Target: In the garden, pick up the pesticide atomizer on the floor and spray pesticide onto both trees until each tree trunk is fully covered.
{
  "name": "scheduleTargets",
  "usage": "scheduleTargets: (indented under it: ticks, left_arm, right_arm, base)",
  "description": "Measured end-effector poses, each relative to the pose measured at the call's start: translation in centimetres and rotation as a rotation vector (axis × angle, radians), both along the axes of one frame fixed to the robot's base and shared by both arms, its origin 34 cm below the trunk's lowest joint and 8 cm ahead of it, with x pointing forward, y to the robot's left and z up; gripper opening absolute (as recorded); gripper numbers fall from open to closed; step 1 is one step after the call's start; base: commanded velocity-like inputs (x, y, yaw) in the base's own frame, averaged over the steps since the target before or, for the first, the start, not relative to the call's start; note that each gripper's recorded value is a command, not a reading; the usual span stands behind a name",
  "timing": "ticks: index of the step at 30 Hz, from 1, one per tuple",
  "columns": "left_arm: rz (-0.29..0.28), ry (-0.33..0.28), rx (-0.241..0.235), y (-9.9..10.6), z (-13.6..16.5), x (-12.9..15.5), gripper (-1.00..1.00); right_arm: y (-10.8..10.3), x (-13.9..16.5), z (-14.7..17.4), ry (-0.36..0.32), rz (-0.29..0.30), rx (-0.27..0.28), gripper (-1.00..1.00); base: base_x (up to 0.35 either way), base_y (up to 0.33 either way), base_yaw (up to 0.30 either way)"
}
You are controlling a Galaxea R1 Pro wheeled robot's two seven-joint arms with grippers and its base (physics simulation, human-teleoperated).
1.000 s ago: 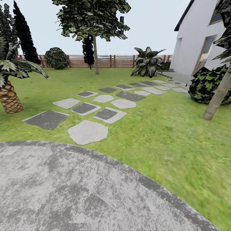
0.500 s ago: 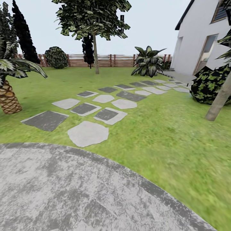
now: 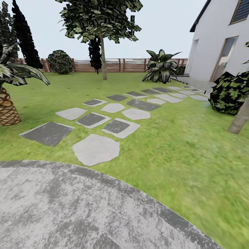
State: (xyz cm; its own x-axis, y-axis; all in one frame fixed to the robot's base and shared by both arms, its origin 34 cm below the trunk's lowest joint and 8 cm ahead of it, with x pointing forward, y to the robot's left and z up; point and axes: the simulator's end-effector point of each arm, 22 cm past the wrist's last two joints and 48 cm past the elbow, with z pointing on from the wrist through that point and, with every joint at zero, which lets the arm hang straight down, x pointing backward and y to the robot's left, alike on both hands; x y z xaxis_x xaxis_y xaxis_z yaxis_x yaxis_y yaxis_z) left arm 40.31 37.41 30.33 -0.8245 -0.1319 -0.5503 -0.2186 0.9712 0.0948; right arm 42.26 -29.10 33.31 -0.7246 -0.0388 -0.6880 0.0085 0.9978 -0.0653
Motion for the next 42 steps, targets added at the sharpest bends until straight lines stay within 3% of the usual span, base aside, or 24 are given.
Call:
scheduleTargets:
  ticks: [42]
  left_arm:
    - [0.0, 0.001, 0.0, -0.01, -0.03, -0.06, 1.0]
  right_arm:
    - [-0.11, 0.05, 0.02, -0.001, 0.0, -0.003, 1.0]
  base:
    - [0.334, 0.096, 0.0]
